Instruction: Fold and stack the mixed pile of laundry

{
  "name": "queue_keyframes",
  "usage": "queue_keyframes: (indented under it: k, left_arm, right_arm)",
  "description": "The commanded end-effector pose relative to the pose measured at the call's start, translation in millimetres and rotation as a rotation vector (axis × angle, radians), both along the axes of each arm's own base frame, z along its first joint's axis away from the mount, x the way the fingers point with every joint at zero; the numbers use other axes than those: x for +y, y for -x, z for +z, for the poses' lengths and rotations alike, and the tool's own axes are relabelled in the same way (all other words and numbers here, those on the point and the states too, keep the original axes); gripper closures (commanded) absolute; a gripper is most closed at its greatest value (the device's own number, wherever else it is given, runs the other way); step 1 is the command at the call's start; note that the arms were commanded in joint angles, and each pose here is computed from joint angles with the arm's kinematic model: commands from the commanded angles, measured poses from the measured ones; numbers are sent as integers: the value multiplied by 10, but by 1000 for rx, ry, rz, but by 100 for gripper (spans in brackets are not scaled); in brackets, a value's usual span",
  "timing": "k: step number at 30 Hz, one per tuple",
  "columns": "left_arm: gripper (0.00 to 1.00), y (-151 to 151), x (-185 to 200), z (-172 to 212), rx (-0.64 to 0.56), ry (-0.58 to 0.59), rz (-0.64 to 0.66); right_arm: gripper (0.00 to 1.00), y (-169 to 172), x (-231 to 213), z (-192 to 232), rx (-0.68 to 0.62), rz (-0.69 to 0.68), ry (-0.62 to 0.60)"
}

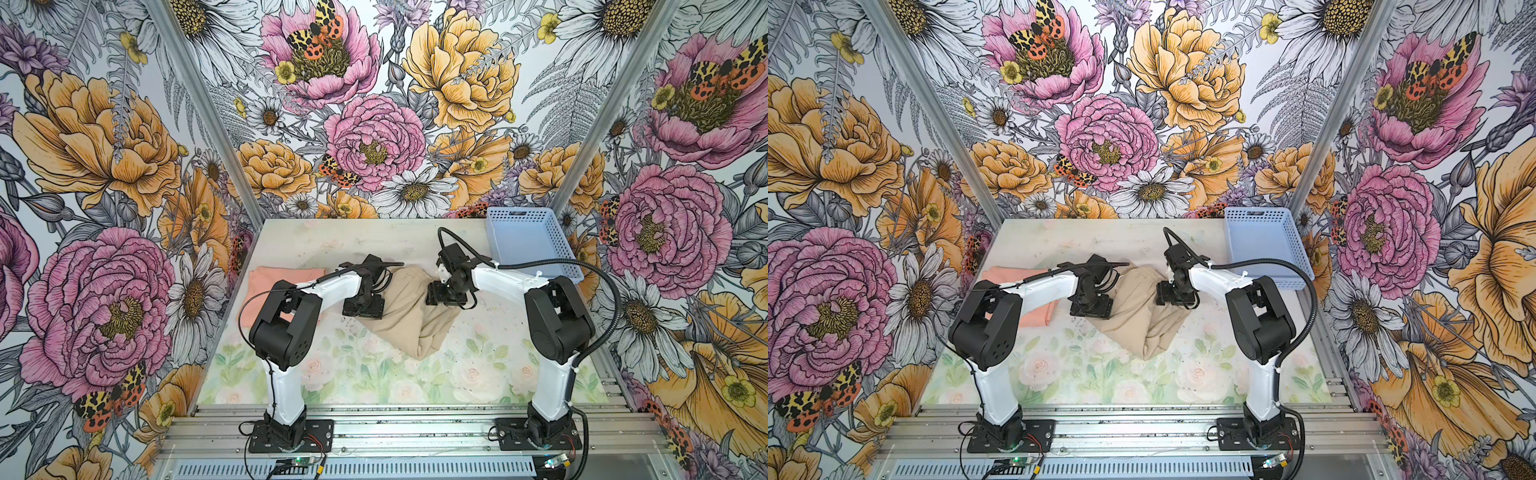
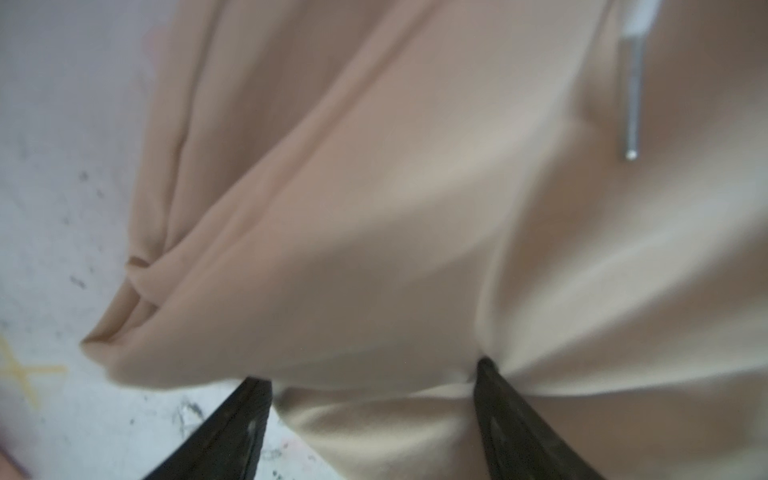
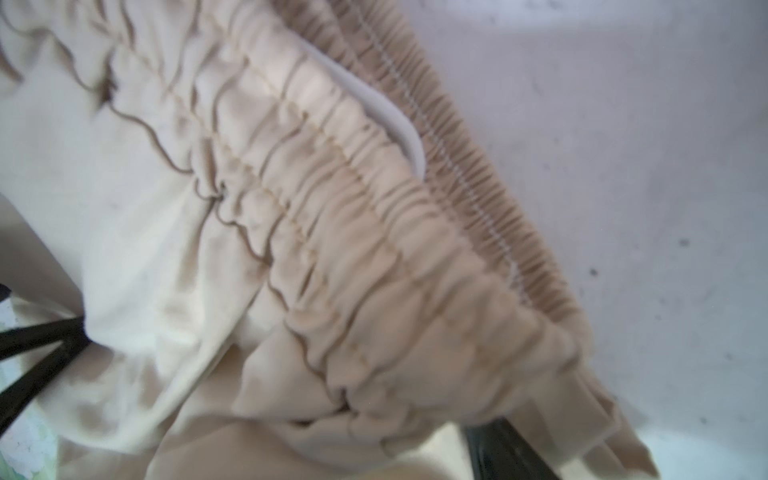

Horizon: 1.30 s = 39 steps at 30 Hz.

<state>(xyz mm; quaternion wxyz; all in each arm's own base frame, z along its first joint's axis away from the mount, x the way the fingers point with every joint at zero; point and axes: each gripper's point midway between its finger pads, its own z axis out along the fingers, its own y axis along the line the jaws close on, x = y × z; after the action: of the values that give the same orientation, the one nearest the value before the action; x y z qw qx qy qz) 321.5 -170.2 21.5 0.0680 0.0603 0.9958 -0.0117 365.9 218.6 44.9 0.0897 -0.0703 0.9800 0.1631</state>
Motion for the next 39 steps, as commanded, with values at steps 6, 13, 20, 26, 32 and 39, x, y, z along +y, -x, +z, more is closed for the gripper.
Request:
queue_keyframes:
  k: [6, 13, 20, 26, 32, 39]
  left_arm:
    - [21, 669, -113, 38, 65, 33, 114]
    - [17, 462, -240, 613, -82, 155, 141]
    - [17, 62, 8, 862, -183, 156, 115]
    - [9, -234, 118, 733, -205, 115, 17]
    - [1, -379, 178, 541, -185, 59, -48]
    - [1, -562, 161, 470, -180, 113, -62]
  right_arm:
    - [30, -222, 80, 333, -54, 155, 33]
    - [33, 240, 279, 923, -67, 115, -132]
    - [48, 464, 697, 644, -7, 58, -237]
    - [51, 437, 404, 0, 34, 39, -49]
    - [44, 423, 320, 120, 21, 16, -65]
    - [25, 585, 122, 510, -10, -93, -144]
